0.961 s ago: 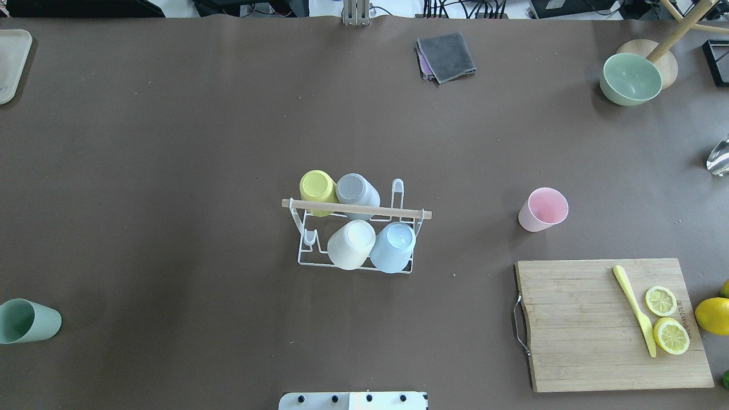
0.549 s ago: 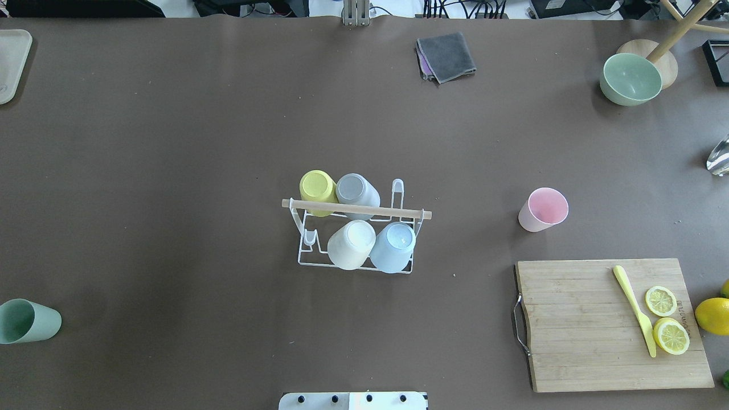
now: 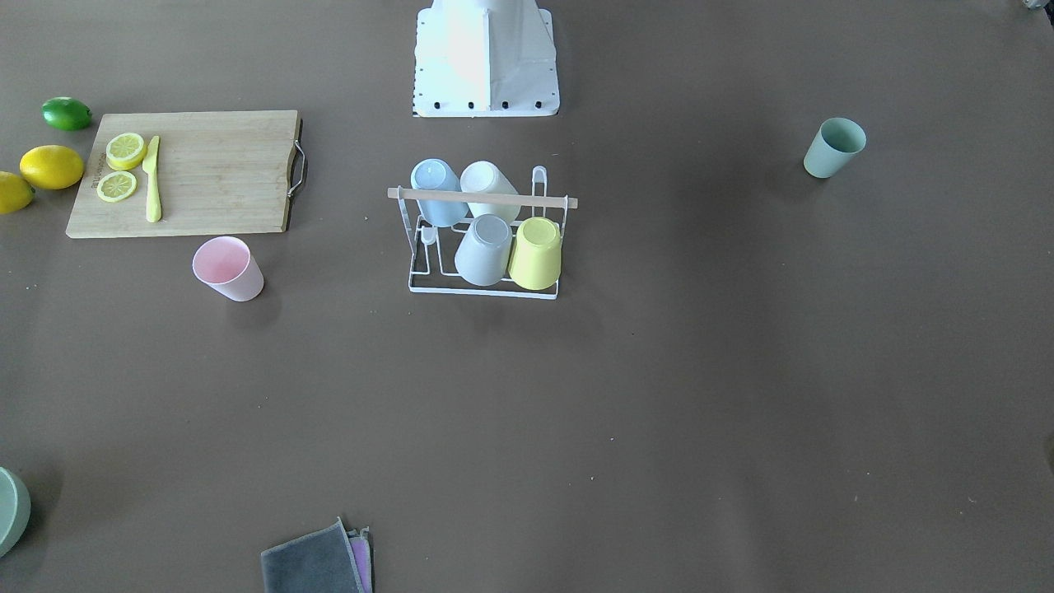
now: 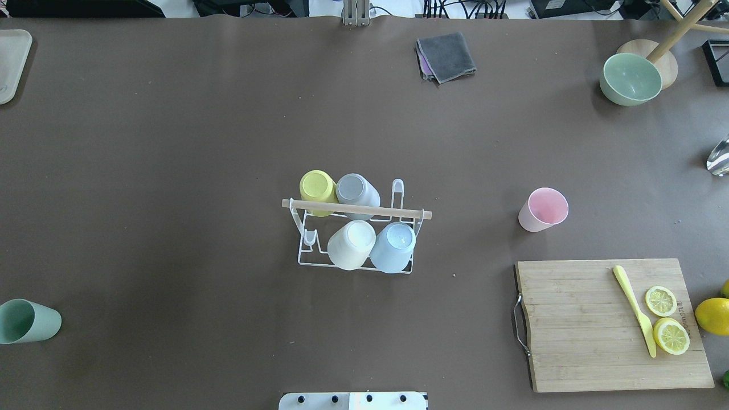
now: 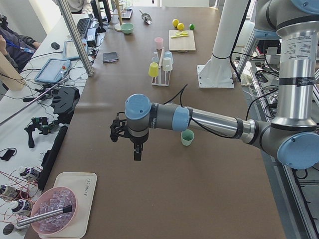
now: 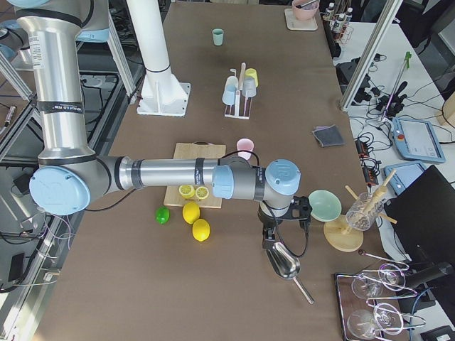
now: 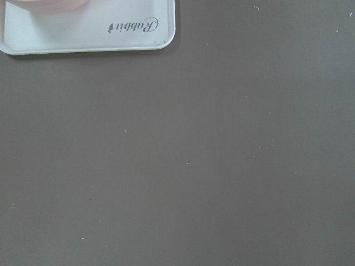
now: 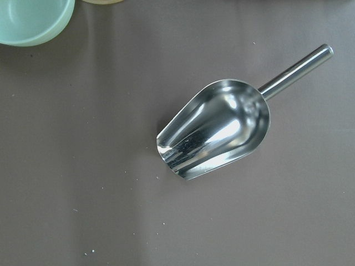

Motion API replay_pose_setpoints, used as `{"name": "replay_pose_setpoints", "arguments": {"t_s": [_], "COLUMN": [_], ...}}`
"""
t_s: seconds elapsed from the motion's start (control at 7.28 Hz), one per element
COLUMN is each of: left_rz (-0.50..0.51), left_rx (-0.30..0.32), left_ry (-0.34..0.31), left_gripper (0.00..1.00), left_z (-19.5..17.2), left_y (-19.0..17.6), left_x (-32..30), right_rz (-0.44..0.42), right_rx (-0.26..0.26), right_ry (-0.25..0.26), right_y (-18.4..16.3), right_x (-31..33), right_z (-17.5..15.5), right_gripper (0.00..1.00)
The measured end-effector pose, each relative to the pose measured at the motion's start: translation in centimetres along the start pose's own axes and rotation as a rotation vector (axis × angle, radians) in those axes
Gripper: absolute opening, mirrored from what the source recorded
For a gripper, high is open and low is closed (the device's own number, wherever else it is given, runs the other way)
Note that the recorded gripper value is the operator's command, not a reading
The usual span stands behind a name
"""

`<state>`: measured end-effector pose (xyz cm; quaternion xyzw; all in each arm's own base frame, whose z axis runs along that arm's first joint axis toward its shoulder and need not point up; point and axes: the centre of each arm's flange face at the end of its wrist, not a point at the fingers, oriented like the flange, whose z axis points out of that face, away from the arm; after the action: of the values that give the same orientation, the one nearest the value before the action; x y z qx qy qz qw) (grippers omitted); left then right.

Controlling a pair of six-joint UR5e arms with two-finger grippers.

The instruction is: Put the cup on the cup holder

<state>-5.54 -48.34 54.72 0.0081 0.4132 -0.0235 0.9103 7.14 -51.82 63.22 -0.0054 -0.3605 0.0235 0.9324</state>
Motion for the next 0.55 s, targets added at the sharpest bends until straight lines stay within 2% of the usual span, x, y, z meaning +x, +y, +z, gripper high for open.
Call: {"name": "replay_pose_setpoints", "arguments": {"t_s": [0.27, 0.55], "left_rz": [-0.072, -0.135], "left_rx": [-0.148, -0.277], "left_ry": [-0.008, -0.021], "left_gripper": [0.98, 0.98], "left_z": [1.9, 4.7], "left_y": [-1.5, -1.2], "left_x": [2.5, 3.4], "right_rz": [-0.006, -0.019], "right_rx": [-0.001, 0.004], "right_ry": [0.0, 0.0], "right_y": [-0.2, -0.8], "right_x": [-0.3, -1.1], "right_z": [0.0, -0.2], "right_gripper": [1.0, 1.0]}}
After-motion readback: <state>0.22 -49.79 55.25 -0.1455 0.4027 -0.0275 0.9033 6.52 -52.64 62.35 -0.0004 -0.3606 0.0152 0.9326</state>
